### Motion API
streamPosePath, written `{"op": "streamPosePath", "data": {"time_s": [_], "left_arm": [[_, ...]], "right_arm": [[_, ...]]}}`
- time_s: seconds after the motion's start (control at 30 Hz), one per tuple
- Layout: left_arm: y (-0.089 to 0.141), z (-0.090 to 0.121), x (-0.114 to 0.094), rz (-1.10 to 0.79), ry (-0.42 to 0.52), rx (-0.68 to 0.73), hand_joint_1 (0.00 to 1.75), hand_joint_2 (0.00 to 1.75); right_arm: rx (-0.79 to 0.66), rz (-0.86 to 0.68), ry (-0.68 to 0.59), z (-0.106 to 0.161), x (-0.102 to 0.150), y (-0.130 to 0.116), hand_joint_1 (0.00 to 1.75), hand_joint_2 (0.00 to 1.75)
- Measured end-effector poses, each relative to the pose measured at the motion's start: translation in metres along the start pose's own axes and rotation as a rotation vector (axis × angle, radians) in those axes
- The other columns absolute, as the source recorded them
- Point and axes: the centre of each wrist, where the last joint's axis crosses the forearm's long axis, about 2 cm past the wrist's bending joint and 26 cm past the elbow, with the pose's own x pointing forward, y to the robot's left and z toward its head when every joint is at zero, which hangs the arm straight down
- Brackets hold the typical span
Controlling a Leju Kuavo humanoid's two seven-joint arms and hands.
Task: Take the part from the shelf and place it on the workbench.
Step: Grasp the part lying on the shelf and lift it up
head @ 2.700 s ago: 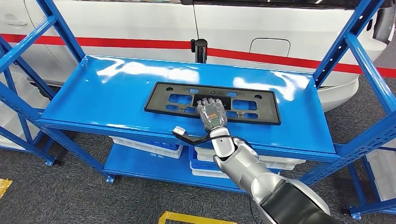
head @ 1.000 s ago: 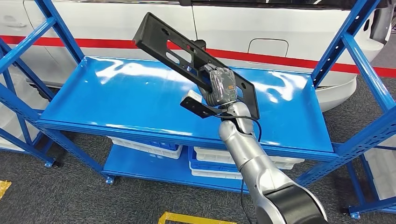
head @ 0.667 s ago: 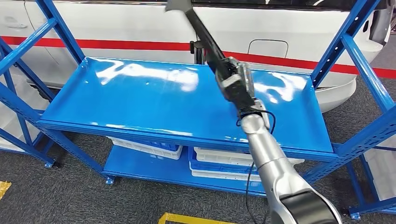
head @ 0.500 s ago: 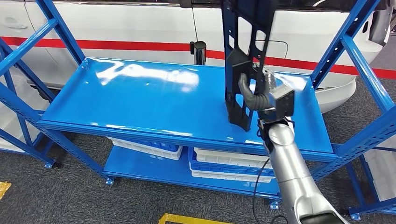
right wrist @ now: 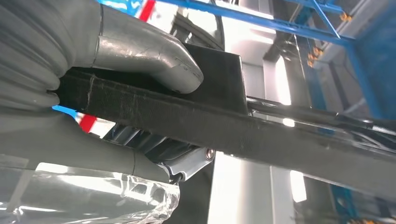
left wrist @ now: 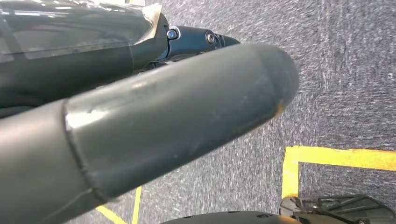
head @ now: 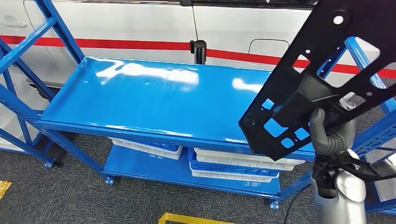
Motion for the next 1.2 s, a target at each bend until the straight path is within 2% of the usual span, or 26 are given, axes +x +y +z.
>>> {"op": "streamPosePath", "data": {"time_s": [0.2, 0.33, 0.43, 0.77, 1.0, 1.2], "left_arm": [[0.000, 0.000, 0.001, -0.020, -0.008, -0.005, 0.00, 0.00], [-0.001, 0.000, 0.001, 0.005, 0.032, -0.030, 0.00, 0.00], [-0.001, 0.000, 0.001, 0.025, 0.061, -0.062, 0.00, 0.00], [0.001, -0.002, -0.001, 0.004, 0.104, -0.138, 0.00, 0.00], [0.002, -0.003, -0.001, -0.020, 0.116, -0.150, 0.00, 0.00], [0.003, -0.004, -0.002, -0.030, 0.122, -0.165, 0.00, 0.00]], "right_arm": [[0.009, 0.015, -0.037, -0.001, 0.017, -0.005, 1.75, 1.75], [0.089, -0.031, -0.041, -0.012, 0.027, -0.004, 1.75, 1.75], [0.141, -0.037, -0.041, -0.009, 0.036, -0.002, 1.75, 1.75], [0.270, -0.036, 0.000, 0.032, 0.078, 0.028, 1.75, 1.75], [0.260, -0.057, -0.023, 0.032, 0.087, 0.057, 1.75, 1.75], [0.245, -0.134, -0.027, 0.034, 0.089, 0.057, 1.75, 1.75]]}}
